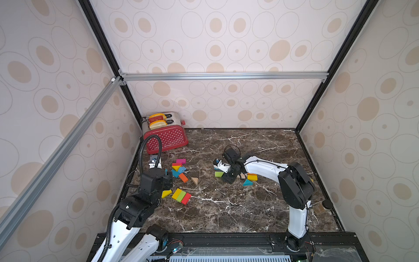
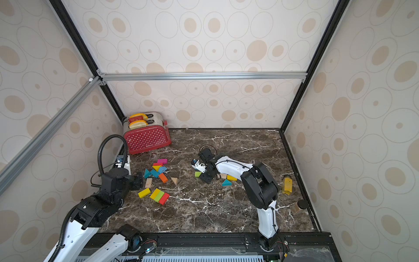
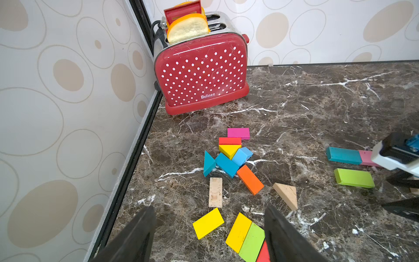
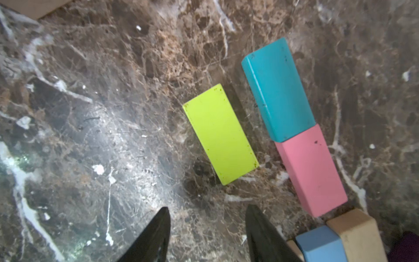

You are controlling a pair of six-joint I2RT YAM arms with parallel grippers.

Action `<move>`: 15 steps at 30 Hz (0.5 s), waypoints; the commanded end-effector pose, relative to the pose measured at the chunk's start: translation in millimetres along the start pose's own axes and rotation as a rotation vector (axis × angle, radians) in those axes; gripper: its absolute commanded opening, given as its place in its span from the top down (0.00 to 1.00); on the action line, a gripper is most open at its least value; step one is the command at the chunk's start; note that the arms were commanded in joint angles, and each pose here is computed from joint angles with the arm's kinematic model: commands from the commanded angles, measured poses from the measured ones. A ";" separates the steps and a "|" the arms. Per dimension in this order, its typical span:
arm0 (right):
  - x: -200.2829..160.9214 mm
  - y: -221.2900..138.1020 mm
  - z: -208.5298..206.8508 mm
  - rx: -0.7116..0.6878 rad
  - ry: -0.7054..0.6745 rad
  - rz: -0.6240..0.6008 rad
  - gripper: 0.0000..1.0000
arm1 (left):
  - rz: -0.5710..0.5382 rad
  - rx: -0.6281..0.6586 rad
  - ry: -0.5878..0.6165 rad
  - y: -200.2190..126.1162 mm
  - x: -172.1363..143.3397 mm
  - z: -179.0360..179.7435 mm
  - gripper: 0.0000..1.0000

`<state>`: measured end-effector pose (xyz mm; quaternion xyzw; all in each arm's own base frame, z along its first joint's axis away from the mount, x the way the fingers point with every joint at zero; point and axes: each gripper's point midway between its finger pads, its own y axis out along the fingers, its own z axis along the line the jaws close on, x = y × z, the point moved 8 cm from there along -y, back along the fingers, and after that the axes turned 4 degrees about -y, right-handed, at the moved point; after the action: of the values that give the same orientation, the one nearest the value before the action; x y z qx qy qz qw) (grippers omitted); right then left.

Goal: Assemble a piece of candy with building blocks
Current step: Assemble the building block at the center of the board.

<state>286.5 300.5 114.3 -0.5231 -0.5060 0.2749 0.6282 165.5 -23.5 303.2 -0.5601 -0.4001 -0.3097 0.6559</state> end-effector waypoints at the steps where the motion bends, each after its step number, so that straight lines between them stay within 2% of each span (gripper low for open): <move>1: 2.7 10.0 -0.6 0.021 0.073 0.024 0.42 | -0.014 0.003 -0.004 -1.0 3.2 1.2 0.23; 10: 7.0 21.3 -3.5 0.008 0.217 0.049 0.44 | -0.013 -0.003 -0.003 -0.9 3.3 0.6 0.23; 15: 7.8 27.1 -3.6 0.008 0.283 0.062 0.49 | -0.011 -0.006 -0.004 -0.7 3.2 0.2 0.24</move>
<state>298.6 312.1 101.2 -0.5550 -0.4292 0.2236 0.6766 165.6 -23.9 303.1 -0.5617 -0.3991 -0.3101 0.6550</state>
